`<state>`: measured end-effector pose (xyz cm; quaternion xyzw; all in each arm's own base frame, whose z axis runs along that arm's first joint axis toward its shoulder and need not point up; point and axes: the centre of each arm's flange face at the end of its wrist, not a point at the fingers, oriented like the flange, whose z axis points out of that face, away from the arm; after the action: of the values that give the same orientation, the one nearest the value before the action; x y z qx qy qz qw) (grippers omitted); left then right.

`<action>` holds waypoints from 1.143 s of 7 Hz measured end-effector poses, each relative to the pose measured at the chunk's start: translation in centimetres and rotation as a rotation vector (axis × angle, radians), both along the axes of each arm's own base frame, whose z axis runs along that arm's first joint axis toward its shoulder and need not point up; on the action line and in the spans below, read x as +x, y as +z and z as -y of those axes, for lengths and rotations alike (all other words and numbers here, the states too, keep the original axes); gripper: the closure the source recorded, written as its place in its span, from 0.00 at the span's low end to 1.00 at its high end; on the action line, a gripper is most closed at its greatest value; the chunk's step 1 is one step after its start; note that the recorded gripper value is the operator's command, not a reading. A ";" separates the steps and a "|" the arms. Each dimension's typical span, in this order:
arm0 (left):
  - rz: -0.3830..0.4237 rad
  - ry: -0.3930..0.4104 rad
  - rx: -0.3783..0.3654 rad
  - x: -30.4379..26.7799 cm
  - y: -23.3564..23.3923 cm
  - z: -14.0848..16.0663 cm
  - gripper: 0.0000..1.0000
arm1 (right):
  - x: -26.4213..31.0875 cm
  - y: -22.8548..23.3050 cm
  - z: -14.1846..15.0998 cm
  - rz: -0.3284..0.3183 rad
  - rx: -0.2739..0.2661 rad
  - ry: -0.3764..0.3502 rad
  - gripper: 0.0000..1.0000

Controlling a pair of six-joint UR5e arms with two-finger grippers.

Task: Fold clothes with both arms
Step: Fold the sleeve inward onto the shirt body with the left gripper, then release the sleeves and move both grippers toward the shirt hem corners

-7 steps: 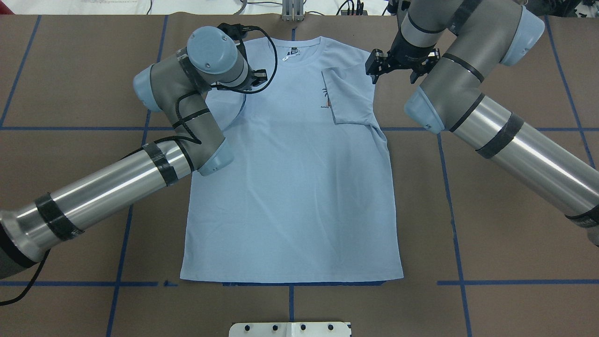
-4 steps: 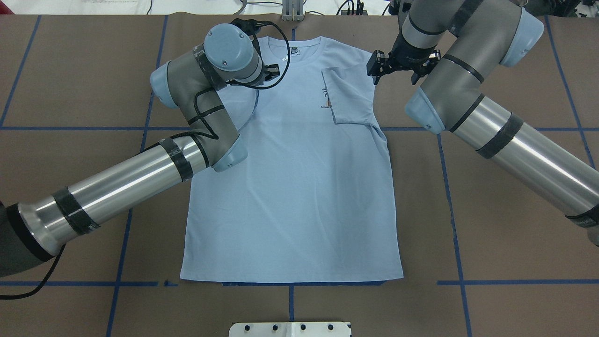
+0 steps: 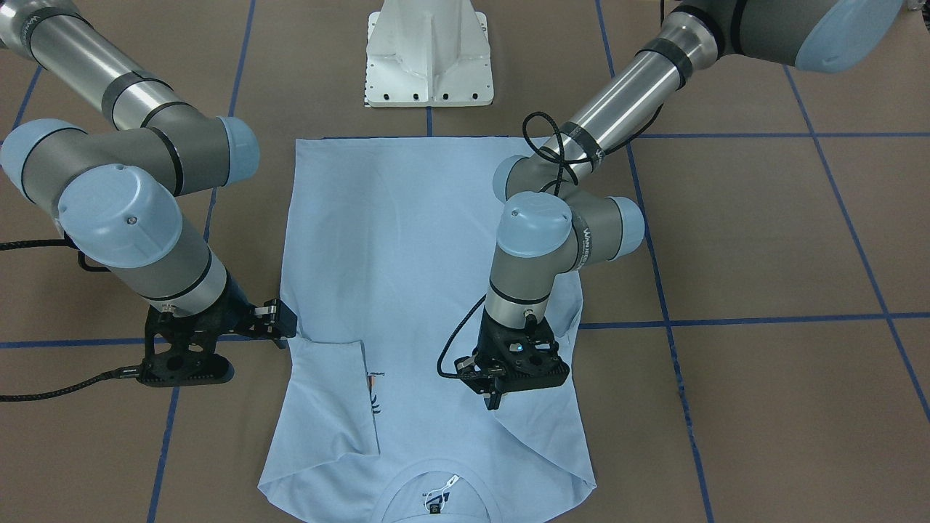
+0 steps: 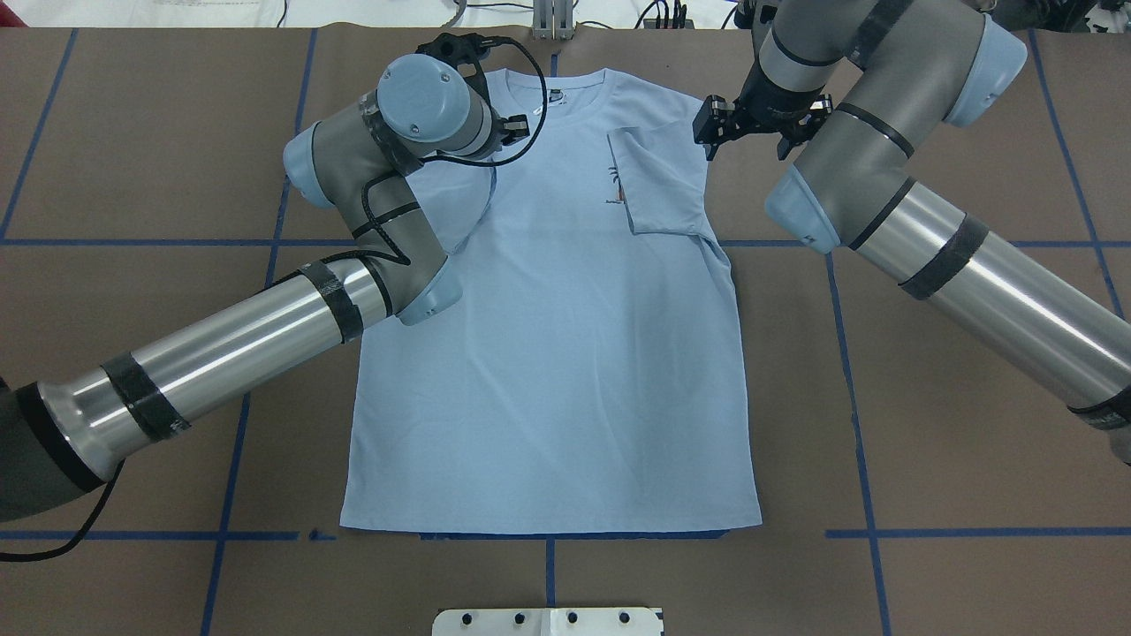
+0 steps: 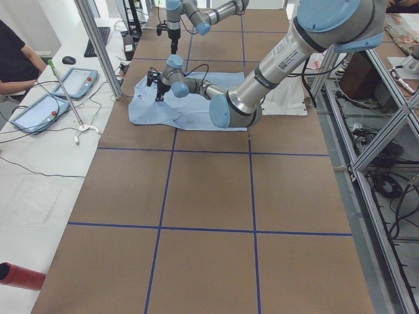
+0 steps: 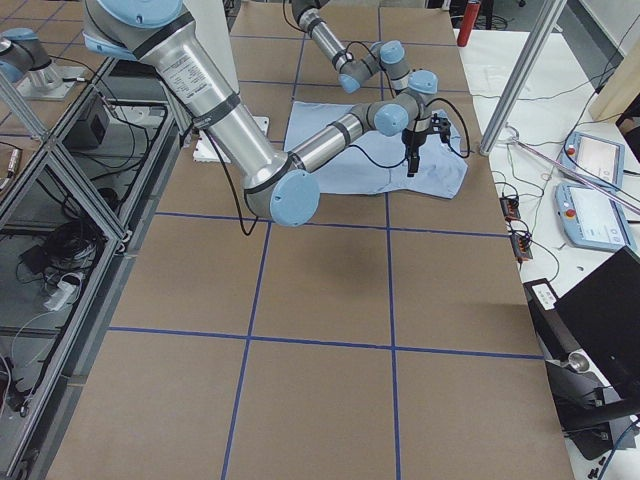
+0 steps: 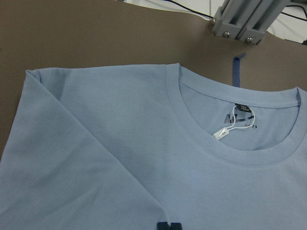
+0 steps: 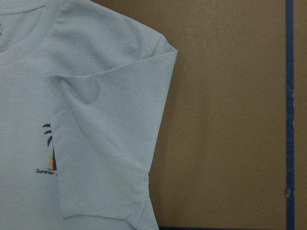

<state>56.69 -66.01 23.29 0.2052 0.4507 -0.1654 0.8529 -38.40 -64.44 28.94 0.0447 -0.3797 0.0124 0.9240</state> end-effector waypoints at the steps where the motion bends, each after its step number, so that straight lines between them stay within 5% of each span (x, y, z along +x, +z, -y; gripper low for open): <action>1: -0.010 -0.003 0.010 -0.1 -0.1 0.0 0.02 | 0.0 0.1 0.0 -0.002 -0.001 0.000 0.00; 6: -0.073 -0.005 0.042 -1.3 -1.6 -0.4 0.00 | 0.0 0.3 0.0 0.020 0.006 0.003 0.00; 8: -0.082 0.067 0.003 -3.7 -0.5 -3.5 0.00 | -0.5 0.2 -3.4 0.045 0.004 0.020 0.00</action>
<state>52.97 -62.54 22.82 0.1843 0.4922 -0.1445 0.8384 -38.90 -61.05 29.15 0.0500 -0.3999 0.0221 0.9149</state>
